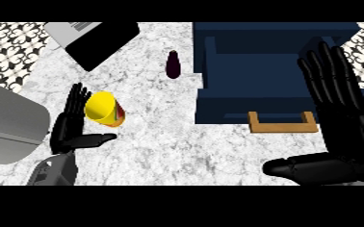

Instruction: Pick up the cup, place it into the drawer and close the drawer

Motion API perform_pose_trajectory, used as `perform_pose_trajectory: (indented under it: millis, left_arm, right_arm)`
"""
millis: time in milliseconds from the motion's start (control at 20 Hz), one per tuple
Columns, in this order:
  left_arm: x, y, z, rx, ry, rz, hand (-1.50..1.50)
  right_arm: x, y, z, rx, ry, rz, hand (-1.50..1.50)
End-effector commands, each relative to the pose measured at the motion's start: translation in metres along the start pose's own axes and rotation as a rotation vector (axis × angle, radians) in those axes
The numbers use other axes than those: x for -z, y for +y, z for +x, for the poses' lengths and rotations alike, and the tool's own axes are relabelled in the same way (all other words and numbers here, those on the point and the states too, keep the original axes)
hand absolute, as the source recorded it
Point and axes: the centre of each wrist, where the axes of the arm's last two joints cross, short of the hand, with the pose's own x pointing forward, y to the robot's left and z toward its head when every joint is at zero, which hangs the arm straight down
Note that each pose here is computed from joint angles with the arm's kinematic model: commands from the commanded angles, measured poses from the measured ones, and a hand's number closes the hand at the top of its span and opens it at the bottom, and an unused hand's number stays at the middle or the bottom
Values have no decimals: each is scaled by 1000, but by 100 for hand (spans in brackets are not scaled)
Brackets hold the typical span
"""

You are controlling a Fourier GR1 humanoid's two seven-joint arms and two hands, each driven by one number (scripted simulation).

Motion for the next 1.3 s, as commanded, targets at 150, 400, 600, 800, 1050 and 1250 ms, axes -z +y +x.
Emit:
perform_pose_trajectory:
  millis: [150, 400, 600, 800, 1050, 1250]
  left_arm:
    - [13, 16, -10, 4, 7, 23, -150]
    - [9, 14, -29, -11, 8, 4, -150]
    - [3, 14, -35, -18, 19, -15, -150]
    - [1, 15, -35, -35, -7, -17, -150]
    - [20, -19, -42, -75, -2, -8, -150]
    - [3, 26, -37, -92, -4, -12, -150]
  right_arm:
    - [6, -9, -1, 11, 9, -3, -150]
    - [-6, -8, 10, 18, 8, 26, -150]
    - [9, -9, 9, 22, 2, 5, -150]
    - [-11, -6, 20, 6, -6, 22, -150]
    - [-5, 10, -5, 4, 16, 18, -150]
    - [-12, -2, 8, 8, 15, 27, -150]
